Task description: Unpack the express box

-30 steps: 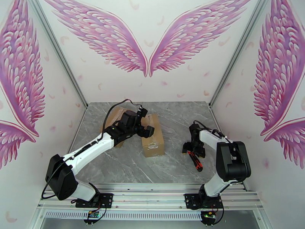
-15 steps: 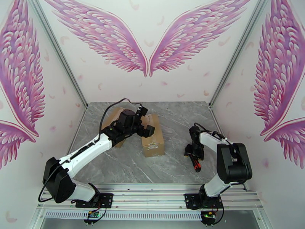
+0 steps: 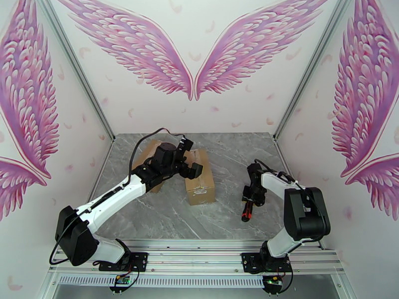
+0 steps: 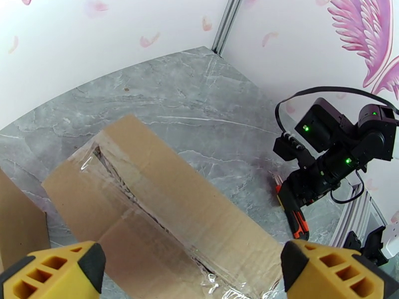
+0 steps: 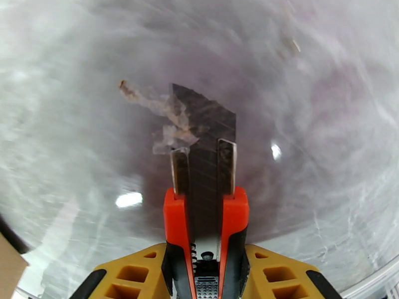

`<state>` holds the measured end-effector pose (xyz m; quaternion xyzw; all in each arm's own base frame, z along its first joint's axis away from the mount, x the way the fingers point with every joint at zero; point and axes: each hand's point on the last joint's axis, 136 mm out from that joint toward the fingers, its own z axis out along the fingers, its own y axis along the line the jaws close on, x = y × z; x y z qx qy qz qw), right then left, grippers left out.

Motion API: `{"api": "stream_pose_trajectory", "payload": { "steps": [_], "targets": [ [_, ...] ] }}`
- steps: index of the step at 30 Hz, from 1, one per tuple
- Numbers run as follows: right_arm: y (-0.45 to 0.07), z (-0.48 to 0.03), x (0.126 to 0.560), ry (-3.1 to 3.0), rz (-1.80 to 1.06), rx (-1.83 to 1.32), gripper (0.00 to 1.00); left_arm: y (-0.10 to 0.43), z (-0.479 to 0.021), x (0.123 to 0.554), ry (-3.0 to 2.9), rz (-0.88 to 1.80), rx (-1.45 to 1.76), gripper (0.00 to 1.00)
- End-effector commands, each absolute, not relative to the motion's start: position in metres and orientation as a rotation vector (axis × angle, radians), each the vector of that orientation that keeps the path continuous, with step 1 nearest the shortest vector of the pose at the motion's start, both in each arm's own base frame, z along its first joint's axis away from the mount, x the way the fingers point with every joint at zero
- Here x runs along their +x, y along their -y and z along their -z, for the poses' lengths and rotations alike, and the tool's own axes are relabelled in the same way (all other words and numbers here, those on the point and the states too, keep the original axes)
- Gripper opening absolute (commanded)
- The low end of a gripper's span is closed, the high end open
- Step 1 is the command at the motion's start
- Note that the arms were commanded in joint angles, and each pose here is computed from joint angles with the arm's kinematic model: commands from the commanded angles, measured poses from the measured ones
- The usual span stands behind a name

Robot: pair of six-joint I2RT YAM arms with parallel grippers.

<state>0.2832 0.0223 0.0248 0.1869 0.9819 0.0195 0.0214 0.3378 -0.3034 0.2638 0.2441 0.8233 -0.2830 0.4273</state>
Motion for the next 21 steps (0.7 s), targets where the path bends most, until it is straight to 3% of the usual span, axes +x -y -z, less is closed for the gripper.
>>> {"api": "stream_pose_trajectory", "payload": {
  "steps": [1, 6, 11, 14, 21],
  "targets": [
    [-0.037, -0.034, 0.325, -2.968, -0.085, 0.515, 0.35, 0.299, -0.270, 0.334, -2.047, 0.717, 0.589, 0.99],
    [-0.047, -0.024, 0.347, -3.009, -0.013, 0.396, 0.38, 0.298, -0.268, 0.335, -2.056, 0.713, 0.574, 0.99],
    [-0.048, -0.014, 0.346, -3.024, 0.021, 0.357, 0.50, 0.297, -0.269, 0.335, -2.057, 0.710, 0.564, 0.99],
    [-0.049, -0.011, 0.334, -3.026, 0.068, 0.312, 0.65, 0.297, -0.270, 0.336, -2.061, 0.707, 0.564, 0.99],
    [-0.052, -0.010, 0.302, -3.010, 0.065, 0.329, 0.64, 0.297, -0.270, 0.337, -2.067, 0.706, 0.553, 0.99]
  ]
}}
